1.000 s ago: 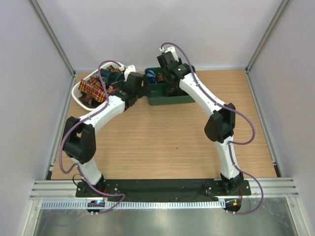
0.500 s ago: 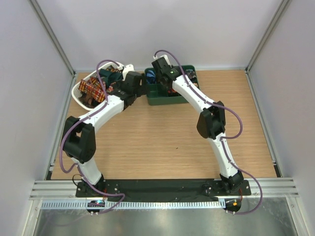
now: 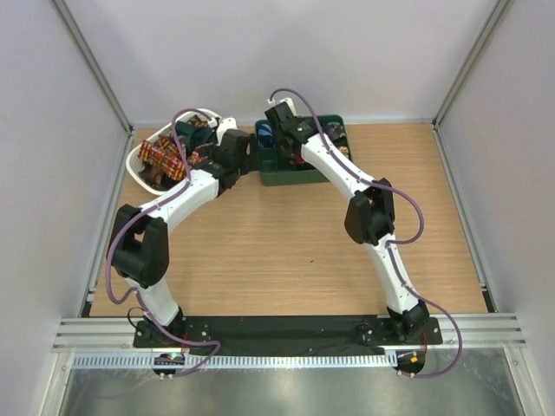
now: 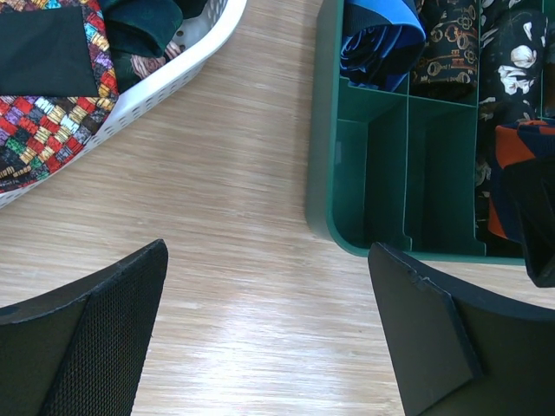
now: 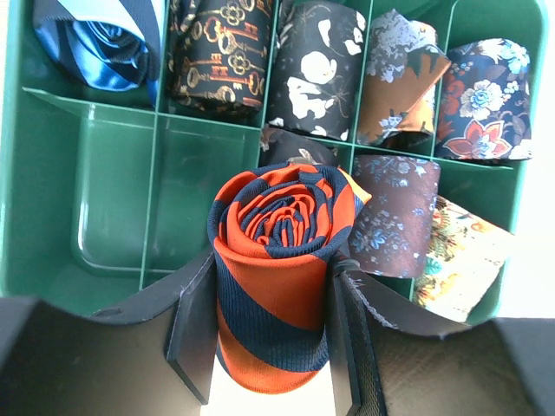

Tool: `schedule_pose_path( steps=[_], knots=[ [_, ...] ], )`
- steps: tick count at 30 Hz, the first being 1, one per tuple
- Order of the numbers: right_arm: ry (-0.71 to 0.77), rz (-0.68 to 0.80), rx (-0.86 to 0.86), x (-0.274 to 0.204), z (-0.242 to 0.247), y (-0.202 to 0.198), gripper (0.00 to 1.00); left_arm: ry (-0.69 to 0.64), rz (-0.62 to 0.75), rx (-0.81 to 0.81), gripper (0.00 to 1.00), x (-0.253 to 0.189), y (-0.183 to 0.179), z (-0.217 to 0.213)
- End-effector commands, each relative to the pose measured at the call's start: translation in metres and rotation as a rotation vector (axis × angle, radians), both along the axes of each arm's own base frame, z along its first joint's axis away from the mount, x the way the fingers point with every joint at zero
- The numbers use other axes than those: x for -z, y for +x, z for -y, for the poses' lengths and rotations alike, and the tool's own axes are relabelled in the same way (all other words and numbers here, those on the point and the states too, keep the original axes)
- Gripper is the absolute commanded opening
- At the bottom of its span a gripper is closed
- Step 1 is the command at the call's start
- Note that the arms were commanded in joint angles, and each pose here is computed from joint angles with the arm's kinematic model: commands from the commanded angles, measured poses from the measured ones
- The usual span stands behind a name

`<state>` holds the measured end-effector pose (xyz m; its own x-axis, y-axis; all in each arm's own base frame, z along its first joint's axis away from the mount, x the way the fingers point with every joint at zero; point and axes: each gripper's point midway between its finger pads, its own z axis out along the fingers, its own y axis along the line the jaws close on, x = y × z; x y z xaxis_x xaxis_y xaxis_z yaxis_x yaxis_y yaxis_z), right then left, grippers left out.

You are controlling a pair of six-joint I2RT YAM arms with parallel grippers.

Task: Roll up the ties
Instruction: Place the rolled tie into the container

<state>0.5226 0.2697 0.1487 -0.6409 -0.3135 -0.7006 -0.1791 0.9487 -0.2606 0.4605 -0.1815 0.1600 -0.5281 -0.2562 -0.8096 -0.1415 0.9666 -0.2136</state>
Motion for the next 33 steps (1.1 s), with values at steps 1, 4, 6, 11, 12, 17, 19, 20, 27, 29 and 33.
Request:
schedule_pose_path(
  steps=[1, 4, 6, 11, 12, 17, 19, 20, 27, 29, 33],
  knots=[
    [0.122, 0.037, -0.024, -0.004, -0.029, 0.009, 0.01, -0.031, 0.049, -0.01, 0.98, -0.011, 0.008, 0.001],
    [0.155, 0.033, -0.026, 0.001, -0.035, 0.012, 0.01, -0.038, 0.048, -0.001, 0.97, -0.011, 0.007, 0.003],
    [0.168, 0.026, -0.026, 0.004, -0.038, 0.012, 0.01, -0.036, 0.045, -0.001, 0.97, -0.01, 0.006, 0.003],
    [0.188, 0.009, -0.032, 0.016, -0.047, 0.012, 0.01, -0.03, 0.039, 0.002, 0.97, -0.007, 0.007, 0.003],
    [0.187, 0.005, -0.032, 0.018, -0.047, 0.011, 0.01, -0.029, 0.036, 0.002, 0.97, -0.005, 0.007, 0.003],
    [0.194, -0.016, -0.025, 0.031, -0.049, 0.011, 0.01, -0.02, 0.034, 0.006, 0.96, -0.004, 0.007, 0.003],
    [0.21, -0.024, -0.025, 0.035, -0.053, 0.01, 0.01, -0.022, 0.03, 0.008, 0.96, -0.002, 0.007, 0.004],
    [0.216, -0.029, -0.022, 0.038, -0.053, 0.011, 0.01, -0.023, 0.03, 0.009, 0.96, -0.002, 0.007, 0.004],
    [0.256, -0.07, -0.01, 0.06, -0.062, 0.009, 0.01, -0.013, 0.024, 0.014, 0.96, 0.0, 0.006, 0.003],
    [0.27, -0.081, 0.004, 0.064, -0.063, 0.007, 0.01, -0.014, 0.023, 0.018, 0.96, 0.001, 0.006, 0.004],
    [0.287, -0.113, 0.039, 0.07, -0.062, 0.001, 0.01, -0.013, 0.02, 0.021, 0.96, 0.002, 0.006, 0.005]
  ],
)
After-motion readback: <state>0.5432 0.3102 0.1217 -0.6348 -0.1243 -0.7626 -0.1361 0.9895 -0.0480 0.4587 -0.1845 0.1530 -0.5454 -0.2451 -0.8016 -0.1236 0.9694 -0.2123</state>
